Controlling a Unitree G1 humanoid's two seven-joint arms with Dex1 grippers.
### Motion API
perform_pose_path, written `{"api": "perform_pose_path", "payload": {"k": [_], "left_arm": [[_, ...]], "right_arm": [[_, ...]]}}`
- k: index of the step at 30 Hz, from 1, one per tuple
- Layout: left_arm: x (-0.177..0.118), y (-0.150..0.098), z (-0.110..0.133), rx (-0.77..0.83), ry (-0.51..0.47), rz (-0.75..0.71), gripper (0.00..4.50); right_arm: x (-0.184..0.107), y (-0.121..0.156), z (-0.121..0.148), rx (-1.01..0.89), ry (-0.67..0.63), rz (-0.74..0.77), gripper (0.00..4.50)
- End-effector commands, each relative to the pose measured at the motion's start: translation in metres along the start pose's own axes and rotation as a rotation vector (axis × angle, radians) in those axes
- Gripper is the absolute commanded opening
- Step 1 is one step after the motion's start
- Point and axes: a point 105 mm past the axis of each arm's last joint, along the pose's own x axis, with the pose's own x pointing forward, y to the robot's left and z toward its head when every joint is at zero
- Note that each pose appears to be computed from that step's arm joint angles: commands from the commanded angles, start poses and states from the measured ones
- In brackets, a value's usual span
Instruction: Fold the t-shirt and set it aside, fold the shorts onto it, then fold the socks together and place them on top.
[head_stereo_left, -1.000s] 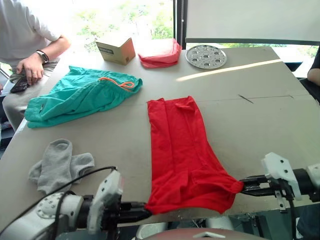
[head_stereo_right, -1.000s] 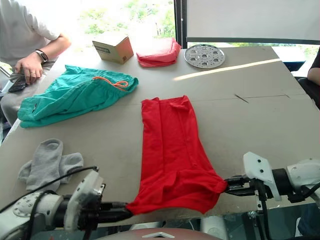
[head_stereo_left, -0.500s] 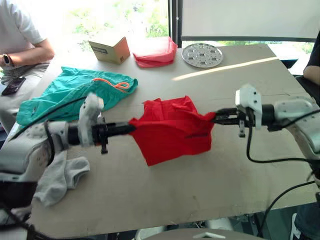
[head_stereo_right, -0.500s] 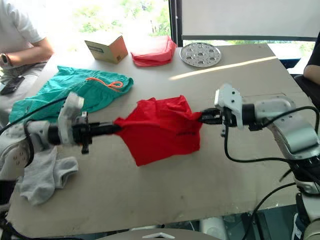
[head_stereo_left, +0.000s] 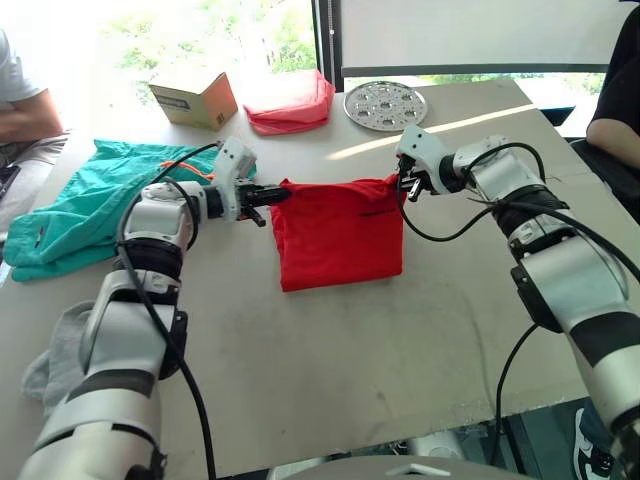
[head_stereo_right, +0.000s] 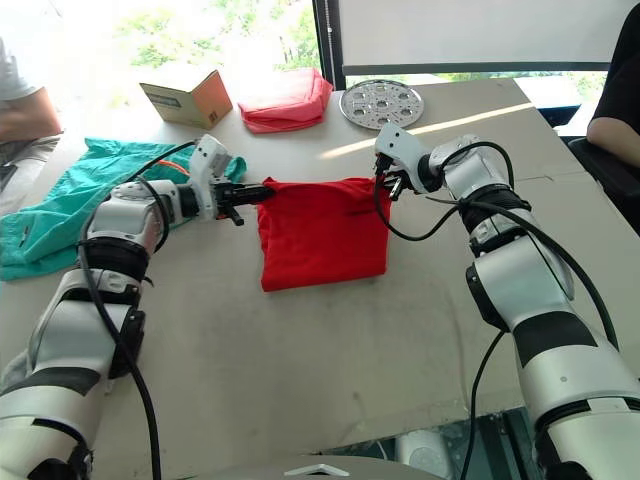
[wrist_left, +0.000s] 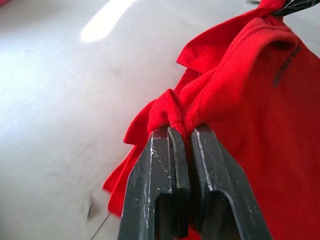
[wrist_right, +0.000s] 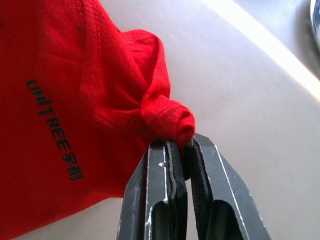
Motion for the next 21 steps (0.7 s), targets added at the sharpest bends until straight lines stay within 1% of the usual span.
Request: {"api": "perform_pose_path", "payload": {"k": [1,2,4,5,7,8,9,11,12,14,19,21], "left_arm": [[-0.007,0.004,0.005,-0.020,-0.047,0.012,1.59],[-0.012,0.005,0.004,-0.029,-0.061,0.016,1.63],[-0.021,0.002,0.003,-0.045,-0.083,0.005,2.24],[-0.026,-0.002,0.005,-0.070,-0.114,0.000,2.75],[-0.034,-0.010,0.011,-0.108,-0.166,-0.004,3.53],[-0.040,-0.019,0.015,-0.119,-0.200,-0.017,4.07],[-0.048,-0.032,0.019,-0.130,-0.245,-0.027,4.44],[-0.061,-0.053,0.023,-0.139,-0.301,-0.007,4.44],[-0.065,-0.061,0.022,-0.141,-0.316,0.012,4.44],[-0.071,-0.077,0.019,-0.146,-0.325,0.030,4.44],[-0.081,-0.098,0.022,-0.191,-0.367,0.090,4.44],[-0.082,-0.103,0.020,-0.198,-0.361,0.100,4.44]], "right_arm": [[-0.009,-0.021,0.012,-0.003,-0.085,-0.141,1.82],[-0.013,-0.027,0.019,0.006,-0.134,-0.178,1.83],[-0.021,-0.036,0.030,0.030,-0.217,-0.224,2.49],[-0.026,-0.040,0.034,0.033,-0.254,-0.250,2.98],[-0.034,-0.047,0.040,0.027,-0.308,-0.318,3.03],[-0.037,-0.049,0.039,0.060,-0.310,-0.325,3.03],[-0.042,-0.046,0.040,0.108,-0.358,-0.308,3.03],[-0.053,-0.038,0.040,0.198,-0.446,-0.301,3.03],[-0.058,-0.035,0.037,0.231,-0.470,-0.335,3.03],[-0.062,-0.023,0.028,0.293,-0.471,-0.355,3.03],[-0.068,0.011,0.025,0.379,-0.511,-0.344,3.03],[-0.066,0.023,0.027,0.402,-0.522,-0.328,3.03]]}}
